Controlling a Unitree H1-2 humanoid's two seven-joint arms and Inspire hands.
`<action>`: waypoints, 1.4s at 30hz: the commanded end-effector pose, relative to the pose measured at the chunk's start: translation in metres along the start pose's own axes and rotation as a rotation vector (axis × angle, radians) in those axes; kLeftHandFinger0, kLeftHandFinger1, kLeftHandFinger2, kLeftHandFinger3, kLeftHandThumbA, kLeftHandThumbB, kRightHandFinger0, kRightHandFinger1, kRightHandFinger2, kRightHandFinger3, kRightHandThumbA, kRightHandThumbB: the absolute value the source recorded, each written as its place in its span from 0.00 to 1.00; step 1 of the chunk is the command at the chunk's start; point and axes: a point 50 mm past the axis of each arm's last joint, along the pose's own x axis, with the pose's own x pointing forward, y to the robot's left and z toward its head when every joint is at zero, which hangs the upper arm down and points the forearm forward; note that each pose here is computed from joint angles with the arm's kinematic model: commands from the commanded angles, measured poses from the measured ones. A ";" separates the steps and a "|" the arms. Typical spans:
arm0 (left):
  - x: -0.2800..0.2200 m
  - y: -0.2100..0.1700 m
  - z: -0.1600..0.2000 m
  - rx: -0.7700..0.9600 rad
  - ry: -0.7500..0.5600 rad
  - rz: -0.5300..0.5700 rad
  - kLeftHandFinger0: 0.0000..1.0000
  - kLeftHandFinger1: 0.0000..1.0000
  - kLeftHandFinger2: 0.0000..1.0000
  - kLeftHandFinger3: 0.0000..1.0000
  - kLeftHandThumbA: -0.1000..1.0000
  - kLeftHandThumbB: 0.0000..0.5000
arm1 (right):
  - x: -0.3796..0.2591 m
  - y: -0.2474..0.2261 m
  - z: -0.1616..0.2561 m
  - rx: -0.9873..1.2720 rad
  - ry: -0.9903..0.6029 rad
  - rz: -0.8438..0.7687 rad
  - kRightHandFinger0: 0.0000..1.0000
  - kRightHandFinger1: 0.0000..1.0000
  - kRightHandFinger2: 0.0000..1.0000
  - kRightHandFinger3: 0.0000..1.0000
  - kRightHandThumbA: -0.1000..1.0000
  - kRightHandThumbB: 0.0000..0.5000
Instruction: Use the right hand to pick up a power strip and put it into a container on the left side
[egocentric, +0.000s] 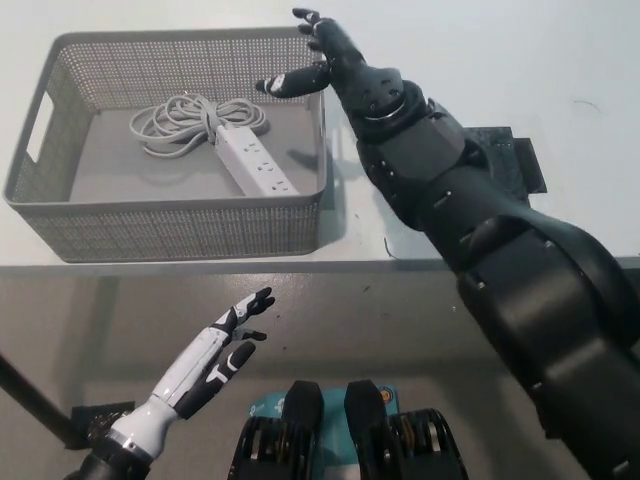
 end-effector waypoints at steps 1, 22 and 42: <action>0.007 0.006 0.006 0.017 -0.031 -0.030 0.83 1.00 1.00 1.00 1.00 0.55 | -0.011 -0.031 0.139 -0.550 -0.381 -0.079 1.00 1.00 1.00 1.00 1.00 1.00; 0.001 0.004 0.005 -0.009 -0.028 0.033 1.00 1.00 1.00 1.00 1.00 0.57 | -0.222 -0.221 0.132 -0.584 -1.008 -0.279 1.00 1.00 1.00 1.00 1.00 0.79; -0.020 -0.015 -0.009 -0.078 0.016 0.081 1.00 1.00 1.00 1.00 1.00 0.56 | -0.397 -0.027 -0.112 0.001 -1.103 -0.286 1.00 1.00 1.00 1.00 1.00 0.70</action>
